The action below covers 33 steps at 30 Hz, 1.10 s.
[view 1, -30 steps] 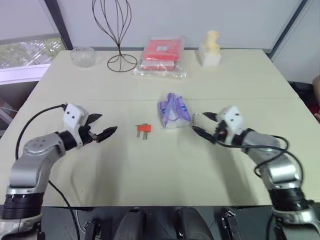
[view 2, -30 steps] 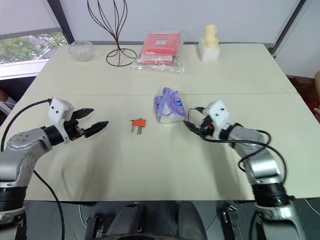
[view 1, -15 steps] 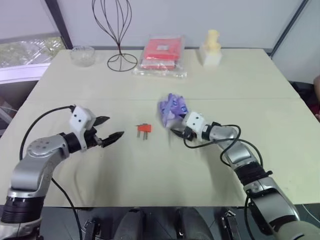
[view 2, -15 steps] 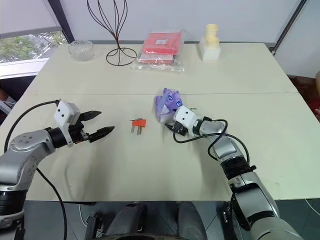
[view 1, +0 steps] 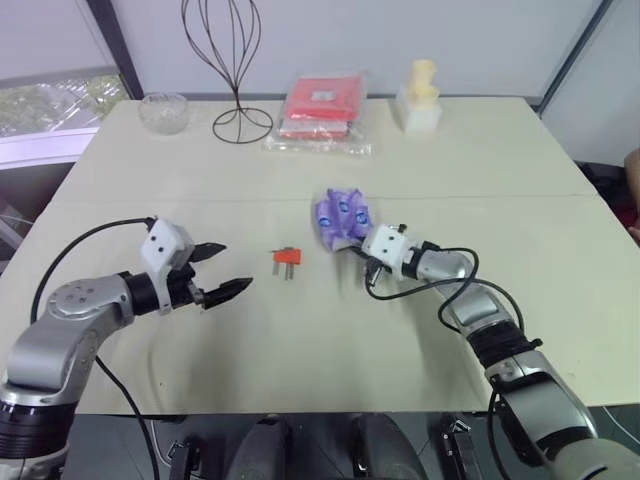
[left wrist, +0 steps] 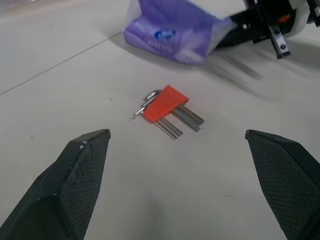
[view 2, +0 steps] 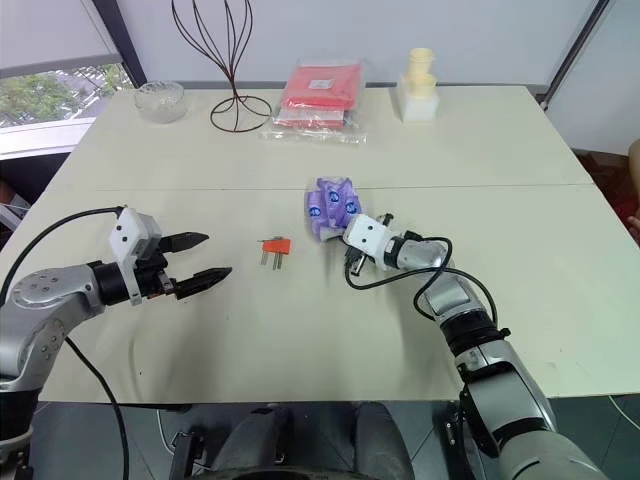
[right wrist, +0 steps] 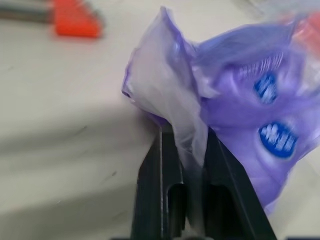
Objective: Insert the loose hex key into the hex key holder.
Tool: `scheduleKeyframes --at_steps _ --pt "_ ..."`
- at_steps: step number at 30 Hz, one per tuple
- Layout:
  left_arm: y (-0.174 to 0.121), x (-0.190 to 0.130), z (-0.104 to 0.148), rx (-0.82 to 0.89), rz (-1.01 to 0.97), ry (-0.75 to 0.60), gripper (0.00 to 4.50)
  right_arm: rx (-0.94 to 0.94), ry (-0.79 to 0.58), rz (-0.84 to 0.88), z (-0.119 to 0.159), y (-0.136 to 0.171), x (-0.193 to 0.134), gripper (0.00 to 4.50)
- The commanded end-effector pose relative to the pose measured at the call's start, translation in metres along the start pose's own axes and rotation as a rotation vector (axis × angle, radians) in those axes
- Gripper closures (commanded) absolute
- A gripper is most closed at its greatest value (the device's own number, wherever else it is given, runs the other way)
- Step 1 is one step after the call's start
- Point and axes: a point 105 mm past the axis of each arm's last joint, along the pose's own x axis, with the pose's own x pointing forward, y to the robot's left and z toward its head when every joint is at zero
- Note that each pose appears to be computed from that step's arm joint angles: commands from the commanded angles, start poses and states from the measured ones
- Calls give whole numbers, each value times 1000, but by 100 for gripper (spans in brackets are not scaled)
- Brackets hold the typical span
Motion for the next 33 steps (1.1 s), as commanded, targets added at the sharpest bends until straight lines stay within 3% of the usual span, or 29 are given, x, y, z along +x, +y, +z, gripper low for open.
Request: scheduleKeyframes --at_steps 1,5,11,17,20,26,30,33 --pt "2 0 10 27 16 -41 0 -147 -82 -337 39 -75 -17 446" --pt "-9 6 8 11 -21 -45 0 -230 111 -543 17 -108 -54 446" --pt "-22 11 9 4 -103 -38 0 -215 360 -623 -18 -114 -104 446" --pt "-26 16 13 17 -140 -38 0 -147 488 -713 -37 -121 -145 446" --pt "-26 19 13 17 -147 -38 0 -126 561 -747 -47 -123 -159 336" --pt "-24 23 13 14 -155 -39 0 -68 582 -714 -51 -116 -160 17" --pt "-21 23 12 11 -151 -36 0 -67 576 -701 -49 -114 -161 5" --pt "-15 21 9 7 -134 -29 0 -53 445 -701 -28 -116 -153 5"
